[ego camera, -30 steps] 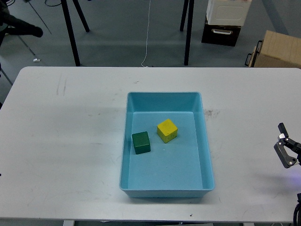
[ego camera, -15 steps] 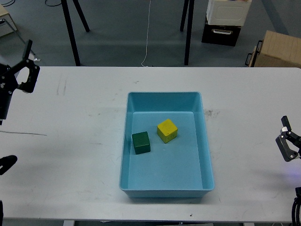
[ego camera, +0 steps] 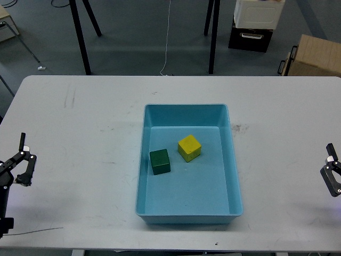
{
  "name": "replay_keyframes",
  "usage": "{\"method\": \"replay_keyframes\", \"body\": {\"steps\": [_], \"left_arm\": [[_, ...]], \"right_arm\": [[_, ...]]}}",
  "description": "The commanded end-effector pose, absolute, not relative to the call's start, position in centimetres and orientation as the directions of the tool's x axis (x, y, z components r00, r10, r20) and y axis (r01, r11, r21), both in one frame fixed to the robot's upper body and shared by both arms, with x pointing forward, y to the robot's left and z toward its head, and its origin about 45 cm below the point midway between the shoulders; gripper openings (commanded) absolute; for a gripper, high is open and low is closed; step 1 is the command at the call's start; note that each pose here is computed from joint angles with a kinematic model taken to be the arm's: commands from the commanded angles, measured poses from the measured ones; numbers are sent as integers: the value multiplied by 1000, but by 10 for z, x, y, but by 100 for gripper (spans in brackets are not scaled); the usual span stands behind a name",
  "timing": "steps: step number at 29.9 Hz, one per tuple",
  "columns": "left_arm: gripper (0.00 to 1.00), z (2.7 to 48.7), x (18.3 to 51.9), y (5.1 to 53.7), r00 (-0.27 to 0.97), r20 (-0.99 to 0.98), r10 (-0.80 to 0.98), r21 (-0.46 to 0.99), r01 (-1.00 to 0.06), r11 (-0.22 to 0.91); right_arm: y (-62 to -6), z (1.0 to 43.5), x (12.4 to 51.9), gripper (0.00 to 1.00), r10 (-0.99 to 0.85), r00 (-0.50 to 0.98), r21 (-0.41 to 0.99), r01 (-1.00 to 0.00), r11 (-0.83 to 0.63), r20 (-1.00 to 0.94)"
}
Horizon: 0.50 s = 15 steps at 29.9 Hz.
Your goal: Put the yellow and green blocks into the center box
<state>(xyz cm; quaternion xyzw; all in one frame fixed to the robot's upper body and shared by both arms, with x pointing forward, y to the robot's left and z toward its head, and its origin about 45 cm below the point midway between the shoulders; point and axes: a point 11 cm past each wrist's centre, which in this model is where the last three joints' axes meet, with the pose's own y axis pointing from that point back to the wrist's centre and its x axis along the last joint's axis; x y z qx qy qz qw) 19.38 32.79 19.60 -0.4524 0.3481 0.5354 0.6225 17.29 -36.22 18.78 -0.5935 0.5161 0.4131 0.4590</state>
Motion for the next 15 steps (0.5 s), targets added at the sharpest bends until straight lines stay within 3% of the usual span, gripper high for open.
{"method": "replay_keyframes", "body": {"steps": [1,15], "left_arm": [[100,180,179,312,136,-950,280,-136,-991,22],[100,171,177,287,129,-965,230,-115,-991,73]], "right_arm": [[-356,185,169,100,-228,114,-101,-992,-70,-967],[-393,188,158,100,-276,79,-100,-993,64,-958]]}}
